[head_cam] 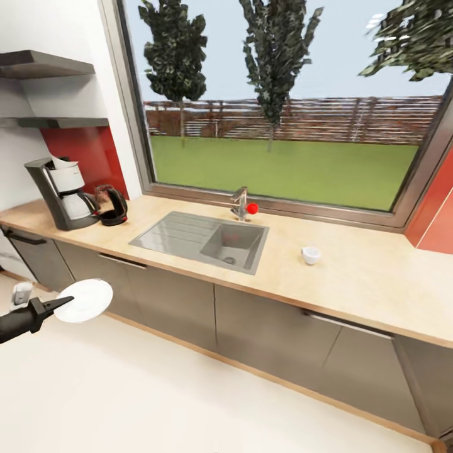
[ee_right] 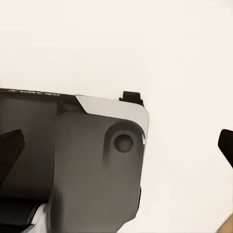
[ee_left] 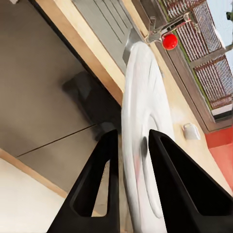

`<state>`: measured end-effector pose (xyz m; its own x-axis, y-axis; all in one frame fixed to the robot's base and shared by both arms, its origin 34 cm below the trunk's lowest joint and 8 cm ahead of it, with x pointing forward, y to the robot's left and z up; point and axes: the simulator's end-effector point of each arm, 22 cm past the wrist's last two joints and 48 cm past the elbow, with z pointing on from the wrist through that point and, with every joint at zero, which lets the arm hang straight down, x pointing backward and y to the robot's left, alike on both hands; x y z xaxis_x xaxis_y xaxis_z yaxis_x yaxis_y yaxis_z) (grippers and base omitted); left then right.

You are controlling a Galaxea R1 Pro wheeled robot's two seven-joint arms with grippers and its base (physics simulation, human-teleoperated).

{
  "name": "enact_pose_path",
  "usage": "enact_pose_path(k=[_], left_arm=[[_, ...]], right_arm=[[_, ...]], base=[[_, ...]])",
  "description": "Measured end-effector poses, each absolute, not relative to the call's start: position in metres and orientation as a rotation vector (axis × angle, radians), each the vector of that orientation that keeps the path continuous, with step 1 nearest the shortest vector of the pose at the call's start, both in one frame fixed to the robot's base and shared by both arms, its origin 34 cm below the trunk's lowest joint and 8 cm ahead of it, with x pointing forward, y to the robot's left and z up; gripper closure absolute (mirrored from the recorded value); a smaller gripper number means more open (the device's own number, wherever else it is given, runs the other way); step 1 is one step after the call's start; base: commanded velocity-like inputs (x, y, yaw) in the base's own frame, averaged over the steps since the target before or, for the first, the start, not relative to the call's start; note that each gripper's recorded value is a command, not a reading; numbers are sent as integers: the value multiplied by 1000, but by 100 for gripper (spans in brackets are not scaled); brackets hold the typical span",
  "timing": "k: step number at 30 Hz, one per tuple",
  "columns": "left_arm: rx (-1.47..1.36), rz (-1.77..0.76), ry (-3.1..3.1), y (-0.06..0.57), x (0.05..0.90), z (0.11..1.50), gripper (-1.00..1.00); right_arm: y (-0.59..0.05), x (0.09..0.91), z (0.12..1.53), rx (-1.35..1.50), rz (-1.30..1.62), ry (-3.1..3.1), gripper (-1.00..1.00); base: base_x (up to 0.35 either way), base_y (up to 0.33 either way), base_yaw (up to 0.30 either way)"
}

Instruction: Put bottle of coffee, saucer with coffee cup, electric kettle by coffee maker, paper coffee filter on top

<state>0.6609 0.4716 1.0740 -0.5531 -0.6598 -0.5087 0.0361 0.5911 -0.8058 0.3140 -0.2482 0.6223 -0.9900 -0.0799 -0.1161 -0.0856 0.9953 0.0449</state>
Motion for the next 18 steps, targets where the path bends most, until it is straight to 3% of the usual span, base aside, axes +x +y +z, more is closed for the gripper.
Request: enact_pose_path(k=[18], left_arm=[[-506, -1012, 1965, 472, 661, 1066, 100]], right_arm=[[-253, 306, 619, -124, 65, 3043, -100]], base=[[0, 0, 268]])
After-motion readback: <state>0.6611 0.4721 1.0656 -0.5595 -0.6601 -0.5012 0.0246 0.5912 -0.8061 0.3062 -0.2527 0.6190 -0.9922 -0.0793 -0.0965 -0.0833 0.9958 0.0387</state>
